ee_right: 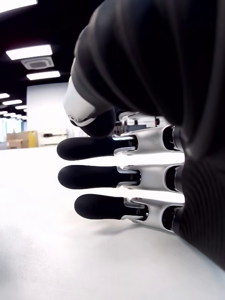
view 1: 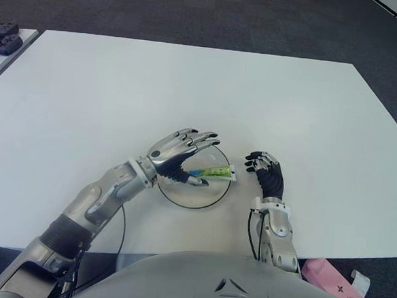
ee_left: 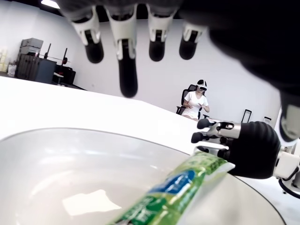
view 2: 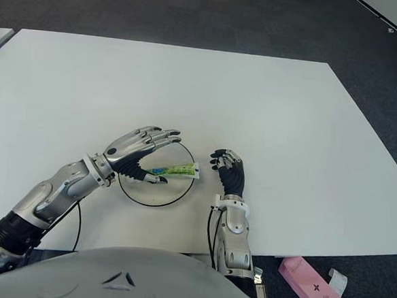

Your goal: Put the toothpaste on the table into the plate.

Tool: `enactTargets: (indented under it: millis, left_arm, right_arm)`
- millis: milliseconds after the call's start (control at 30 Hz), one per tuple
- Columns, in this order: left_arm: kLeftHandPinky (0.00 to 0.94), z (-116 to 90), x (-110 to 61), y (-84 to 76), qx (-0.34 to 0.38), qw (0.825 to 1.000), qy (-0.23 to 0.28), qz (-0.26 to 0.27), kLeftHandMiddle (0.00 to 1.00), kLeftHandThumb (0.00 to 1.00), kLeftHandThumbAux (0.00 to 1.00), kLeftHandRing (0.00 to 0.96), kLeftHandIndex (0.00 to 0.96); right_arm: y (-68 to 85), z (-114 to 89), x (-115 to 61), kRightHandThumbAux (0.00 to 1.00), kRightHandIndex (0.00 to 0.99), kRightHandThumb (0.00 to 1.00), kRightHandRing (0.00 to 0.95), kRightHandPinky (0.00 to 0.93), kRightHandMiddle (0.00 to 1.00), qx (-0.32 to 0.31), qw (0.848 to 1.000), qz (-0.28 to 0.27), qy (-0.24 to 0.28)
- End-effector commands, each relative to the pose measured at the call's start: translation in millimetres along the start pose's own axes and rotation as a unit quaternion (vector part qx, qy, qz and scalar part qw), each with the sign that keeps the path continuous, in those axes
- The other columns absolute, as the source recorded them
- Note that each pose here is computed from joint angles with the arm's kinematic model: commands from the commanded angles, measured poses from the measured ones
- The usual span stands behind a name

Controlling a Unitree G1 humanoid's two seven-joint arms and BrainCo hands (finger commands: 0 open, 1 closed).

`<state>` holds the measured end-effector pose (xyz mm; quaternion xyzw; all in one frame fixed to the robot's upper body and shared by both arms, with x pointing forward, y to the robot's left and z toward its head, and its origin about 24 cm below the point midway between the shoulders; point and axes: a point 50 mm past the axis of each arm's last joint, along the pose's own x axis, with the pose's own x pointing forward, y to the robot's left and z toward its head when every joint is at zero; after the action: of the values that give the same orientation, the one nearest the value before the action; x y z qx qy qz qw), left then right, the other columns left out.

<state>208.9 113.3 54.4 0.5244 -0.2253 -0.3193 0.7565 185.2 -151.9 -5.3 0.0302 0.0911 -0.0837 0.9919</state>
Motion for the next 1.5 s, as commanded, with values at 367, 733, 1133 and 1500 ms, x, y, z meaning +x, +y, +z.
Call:
enactTargets:
  millis: [367,733,1133,1500]
  left_arm:
    - [0.0,-3.4,-5.6,2.1,-0.018,0.999,0.019,0.029,0.0,0.127,0.323,0.0,0.0]
    - [0.131,-13.6,-13.5,-2.1,-0.116,0.959,0.13,0.223,0.0,0.172,0.494,0.0,0.0]
    - [0.408,-24.0,-31.7,-7.2,-0.251,0.809,0.315,0.428,0.407,0.127,0.983,0.397,0.411]
    - [0.467,-30.6,-39.8,-11.3,-0.361,0.725,0.348,0.472,0.506,0.689,0.73,0.472,0.433]
  right_arm:
    - [1.7,-6.5,-1.8,0.724,0.43,0.711,0.505,0.509,0.501,0.004,1.0,-0.005,0.018]
    - [0.7,-6.4,-1.6,0.724,0.43,0.711,0.506,0.515,0.504,0.002,1.0,-0.005,0.018]
    - [0.1,-7.1,-0.1,0.724,0.43,0.711,0.508,0.519,0.506,0.006,1.0,-0.004,0.021]
    - [1.0,-6.4,1.9,0.724,0.43,0.712,0.507,0.513,0.504,0.004,1.0,-0.001,0.02]
